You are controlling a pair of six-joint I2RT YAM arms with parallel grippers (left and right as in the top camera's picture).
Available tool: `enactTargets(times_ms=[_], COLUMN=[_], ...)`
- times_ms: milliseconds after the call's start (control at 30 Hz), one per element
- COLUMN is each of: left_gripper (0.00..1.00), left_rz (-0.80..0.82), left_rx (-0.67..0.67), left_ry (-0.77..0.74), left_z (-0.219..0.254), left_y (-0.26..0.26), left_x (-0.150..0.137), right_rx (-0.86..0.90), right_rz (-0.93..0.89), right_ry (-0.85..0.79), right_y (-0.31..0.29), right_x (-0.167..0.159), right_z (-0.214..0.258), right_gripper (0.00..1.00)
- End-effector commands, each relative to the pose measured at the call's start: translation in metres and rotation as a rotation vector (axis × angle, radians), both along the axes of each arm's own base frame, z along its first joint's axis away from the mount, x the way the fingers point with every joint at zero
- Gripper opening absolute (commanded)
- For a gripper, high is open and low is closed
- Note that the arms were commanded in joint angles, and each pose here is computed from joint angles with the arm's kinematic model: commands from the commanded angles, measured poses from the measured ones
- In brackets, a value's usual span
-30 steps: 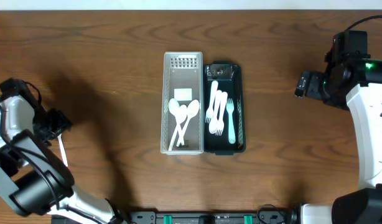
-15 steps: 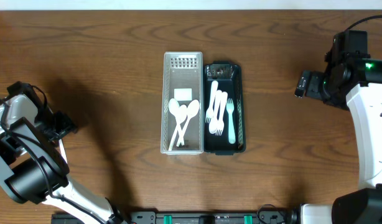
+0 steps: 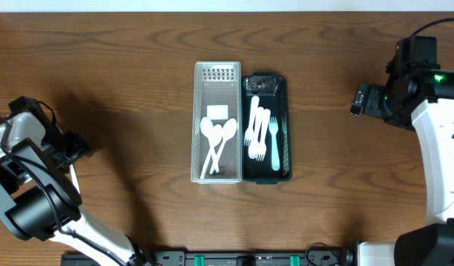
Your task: Pack container
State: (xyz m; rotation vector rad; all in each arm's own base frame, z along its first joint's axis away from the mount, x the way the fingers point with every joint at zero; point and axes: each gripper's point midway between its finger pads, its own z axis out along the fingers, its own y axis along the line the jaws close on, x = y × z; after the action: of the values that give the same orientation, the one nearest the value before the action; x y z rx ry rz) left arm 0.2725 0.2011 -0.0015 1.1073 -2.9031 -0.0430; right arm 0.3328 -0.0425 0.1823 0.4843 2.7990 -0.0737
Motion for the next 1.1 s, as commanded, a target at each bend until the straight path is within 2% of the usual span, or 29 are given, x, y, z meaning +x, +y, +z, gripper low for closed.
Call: enactTargets(times_ms=[0,233,667,733,833,1067], left_gripper=[0.72,0.72,0.72,0.67,0.51,0.27], left_rz=[-0.018,-0.048,-0.046,-0.043,-0.043,-0.043], left_rx=[-0.013,-0.074,-0.079,-0.079,-0.081,-0.082], left_ry=[0.018,-0.028,-0.021,-0.021,-0.018,-0.017], left_z=[-0.006,-0.012,-0.017,-0.017,-0.017,-0.017], left_y=[-0.002,-0.014,-0.017,-0.017,-0.017,-0.018], left_x=[-0.003,0.002,-0.003,-0.003,-0.003,-0.004], right_rx=[-0.008,-0.009,-0.009,-0.01,-0.012,-0.012], right_rz=[0.016,0.018,0.019,0.023,0.029,0.03], right_ry=[0.015,0.016,0.016,0.016,0.017,0.017], right_y=[-0.002,-0.002,-0.002,-0.002,-0.002,-0.002], right_x=[-0.001,-0.001,-0.001,-0.001,-0.001,-0.001], right_z=[-0.004,-0.004,-0.004,-0.004,-0.004,-0.004], right_gripper=[0.99,0.99,0.99,0.99,0.99,0.99])
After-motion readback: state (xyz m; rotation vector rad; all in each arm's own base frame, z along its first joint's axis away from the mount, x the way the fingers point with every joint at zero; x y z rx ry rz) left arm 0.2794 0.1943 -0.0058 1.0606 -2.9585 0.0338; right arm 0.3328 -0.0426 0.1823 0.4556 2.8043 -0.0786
